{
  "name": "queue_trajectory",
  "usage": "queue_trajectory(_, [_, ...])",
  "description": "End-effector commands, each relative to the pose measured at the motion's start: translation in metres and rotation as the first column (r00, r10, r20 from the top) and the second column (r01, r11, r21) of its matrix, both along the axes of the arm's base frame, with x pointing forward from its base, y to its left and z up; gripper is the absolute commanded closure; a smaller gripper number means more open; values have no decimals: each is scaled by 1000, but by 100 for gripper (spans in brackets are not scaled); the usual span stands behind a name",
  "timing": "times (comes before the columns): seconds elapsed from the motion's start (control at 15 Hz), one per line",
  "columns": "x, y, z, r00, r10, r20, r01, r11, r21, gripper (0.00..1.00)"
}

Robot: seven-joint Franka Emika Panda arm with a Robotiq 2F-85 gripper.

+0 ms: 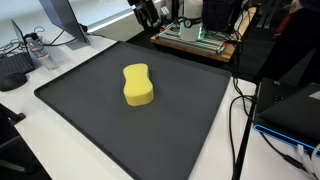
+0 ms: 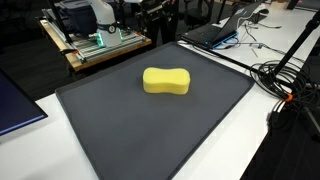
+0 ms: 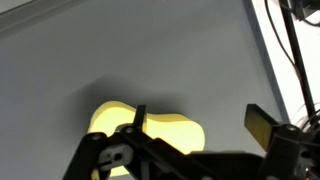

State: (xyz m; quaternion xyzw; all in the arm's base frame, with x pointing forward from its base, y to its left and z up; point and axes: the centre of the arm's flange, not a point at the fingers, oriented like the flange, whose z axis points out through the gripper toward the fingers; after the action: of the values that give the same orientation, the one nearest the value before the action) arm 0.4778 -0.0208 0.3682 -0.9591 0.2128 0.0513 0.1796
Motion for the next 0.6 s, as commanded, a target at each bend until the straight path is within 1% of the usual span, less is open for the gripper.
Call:
queue_trajectory(0.0, [35, 41, 22, 979, 173, 105, -173, 985, -8, 0])
queue_trajectory(0.07, [43, 52, 29, 966, 222, 134, -223, 975, -9, 0])
queue_trajectory(0.2, [59, 71, 37, 929, 319, 187, -322, 947, -17, 0])
queue_trajectory(0.27, [69, 80, 37, 912, 355, 206, -356, 934, -34, 0])
queue_trajectory(0.4, [85, 92, 30, 886, 413, 211, -407, 910, -71, 0])
queue_trajectory(0.53, [98, 99, 19, 876, 434, 210, -423, 901, -99, 0])
